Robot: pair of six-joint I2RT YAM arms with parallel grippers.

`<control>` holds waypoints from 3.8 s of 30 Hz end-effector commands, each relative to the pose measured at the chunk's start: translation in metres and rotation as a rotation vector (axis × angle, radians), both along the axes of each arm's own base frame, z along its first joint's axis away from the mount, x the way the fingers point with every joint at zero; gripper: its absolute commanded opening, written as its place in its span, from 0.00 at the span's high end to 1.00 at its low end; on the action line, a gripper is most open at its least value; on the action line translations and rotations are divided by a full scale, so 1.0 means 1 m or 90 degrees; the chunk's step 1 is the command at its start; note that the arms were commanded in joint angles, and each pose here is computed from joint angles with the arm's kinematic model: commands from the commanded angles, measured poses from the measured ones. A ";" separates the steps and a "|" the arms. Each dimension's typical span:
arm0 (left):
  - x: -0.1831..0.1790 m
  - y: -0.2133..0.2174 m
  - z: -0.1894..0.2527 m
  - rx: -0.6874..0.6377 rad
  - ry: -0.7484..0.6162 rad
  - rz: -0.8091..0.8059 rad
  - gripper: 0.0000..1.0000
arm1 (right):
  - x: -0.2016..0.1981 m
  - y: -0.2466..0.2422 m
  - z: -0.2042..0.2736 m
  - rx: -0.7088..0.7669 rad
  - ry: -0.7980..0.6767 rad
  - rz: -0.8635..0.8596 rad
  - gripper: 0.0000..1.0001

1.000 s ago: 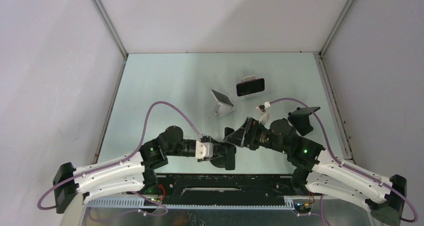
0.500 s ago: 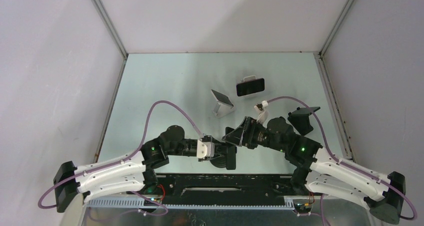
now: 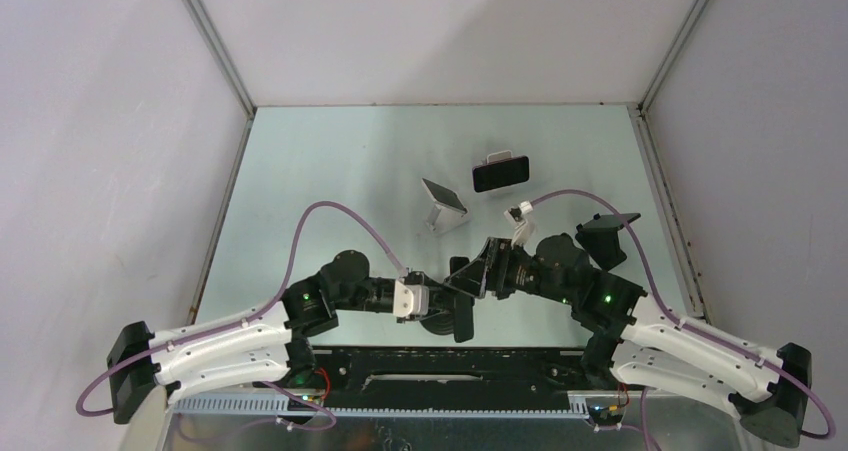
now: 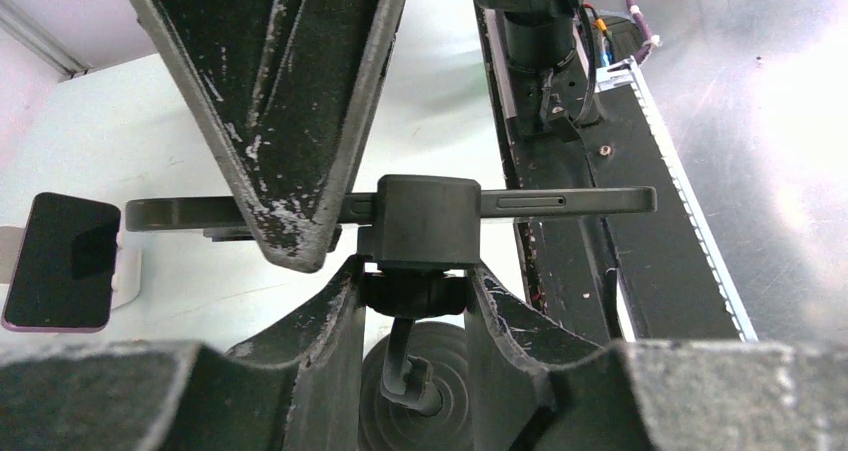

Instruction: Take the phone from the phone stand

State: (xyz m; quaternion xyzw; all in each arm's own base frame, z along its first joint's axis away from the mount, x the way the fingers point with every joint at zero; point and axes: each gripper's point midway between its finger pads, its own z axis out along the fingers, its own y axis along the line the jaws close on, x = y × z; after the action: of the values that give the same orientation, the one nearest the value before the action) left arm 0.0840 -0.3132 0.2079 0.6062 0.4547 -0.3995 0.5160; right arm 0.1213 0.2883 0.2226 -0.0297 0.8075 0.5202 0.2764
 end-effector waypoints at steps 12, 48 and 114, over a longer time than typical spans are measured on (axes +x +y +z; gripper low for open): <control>-0.035 -0.007 0.018 -0.038 0.019 -0.128 1.00 | -0.023 0.004 0.051 -0.014 -0.451 0.210 1.00; 0.026 -0.005 -0.005 -0.064 -0.026 0.091 0.27 | -0.004 0.011 0.060 0.067 -0.269 0.142 1.00; -0.003 -0.013 -0.040 -0.016 0.166 -0.090 1.00 | -0.046 -0.003 0.047 -0.052 -0.913 0.463 1.00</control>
State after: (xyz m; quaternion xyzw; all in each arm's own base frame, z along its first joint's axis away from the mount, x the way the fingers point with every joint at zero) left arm 0.0871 -0.3248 0.1577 0.5806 0.4653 -0.4908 0.4533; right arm 0.0752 0.2819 0.2421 -0.6158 0.4454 0.4175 0.4981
